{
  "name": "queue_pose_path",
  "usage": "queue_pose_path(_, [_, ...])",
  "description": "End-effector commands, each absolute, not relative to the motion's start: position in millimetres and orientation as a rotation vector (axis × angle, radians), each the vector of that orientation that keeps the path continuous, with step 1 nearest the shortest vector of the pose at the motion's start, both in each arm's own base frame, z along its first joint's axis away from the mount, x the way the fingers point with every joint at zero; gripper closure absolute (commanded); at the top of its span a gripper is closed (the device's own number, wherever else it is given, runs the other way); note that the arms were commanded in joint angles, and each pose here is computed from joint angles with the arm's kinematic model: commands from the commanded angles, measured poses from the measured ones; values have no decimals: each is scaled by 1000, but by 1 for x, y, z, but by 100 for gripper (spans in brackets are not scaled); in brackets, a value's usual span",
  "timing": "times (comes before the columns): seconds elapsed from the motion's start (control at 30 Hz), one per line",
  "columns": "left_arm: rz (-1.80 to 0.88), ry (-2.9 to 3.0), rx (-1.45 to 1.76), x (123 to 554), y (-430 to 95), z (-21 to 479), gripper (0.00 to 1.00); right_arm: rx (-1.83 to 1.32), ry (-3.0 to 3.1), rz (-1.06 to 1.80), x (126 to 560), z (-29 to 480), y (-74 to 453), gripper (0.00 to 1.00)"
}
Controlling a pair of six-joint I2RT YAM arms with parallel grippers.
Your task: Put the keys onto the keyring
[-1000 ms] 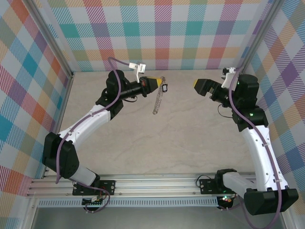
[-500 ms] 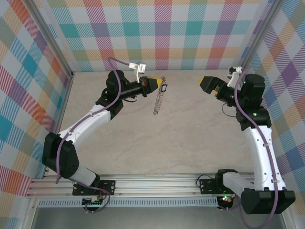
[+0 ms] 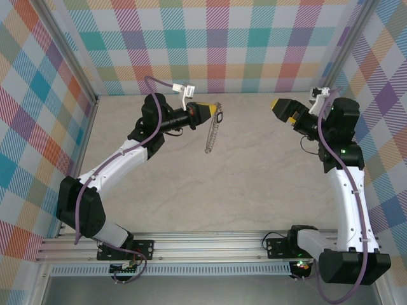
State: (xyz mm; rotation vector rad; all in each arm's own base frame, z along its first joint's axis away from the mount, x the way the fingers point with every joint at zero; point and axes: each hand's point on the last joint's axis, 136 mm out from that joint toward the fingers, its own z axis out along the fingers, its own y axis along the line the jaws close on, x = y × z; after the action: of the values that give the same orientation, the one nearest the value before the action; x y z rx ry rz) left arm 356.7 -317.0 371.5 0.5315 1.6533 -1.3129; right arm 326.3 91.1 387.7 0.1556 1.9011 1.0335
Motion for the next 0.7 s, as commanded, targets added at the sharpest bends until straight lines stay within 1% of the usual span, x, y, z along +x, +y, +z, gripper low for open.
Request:
queue_pose_path(0.0, [-1311,1573,592,348,-321,390,100,148,1858,1026,323,401,85,0])
queue_pose_path(0.27, [-1331,1559,588,348,-322,393,100,151,1842,1098,329,398,89,0])
queue_pose_path(0.67, [-1378,1540,536,352,-323,390,100,143,1824,1292,343,382,108,0])
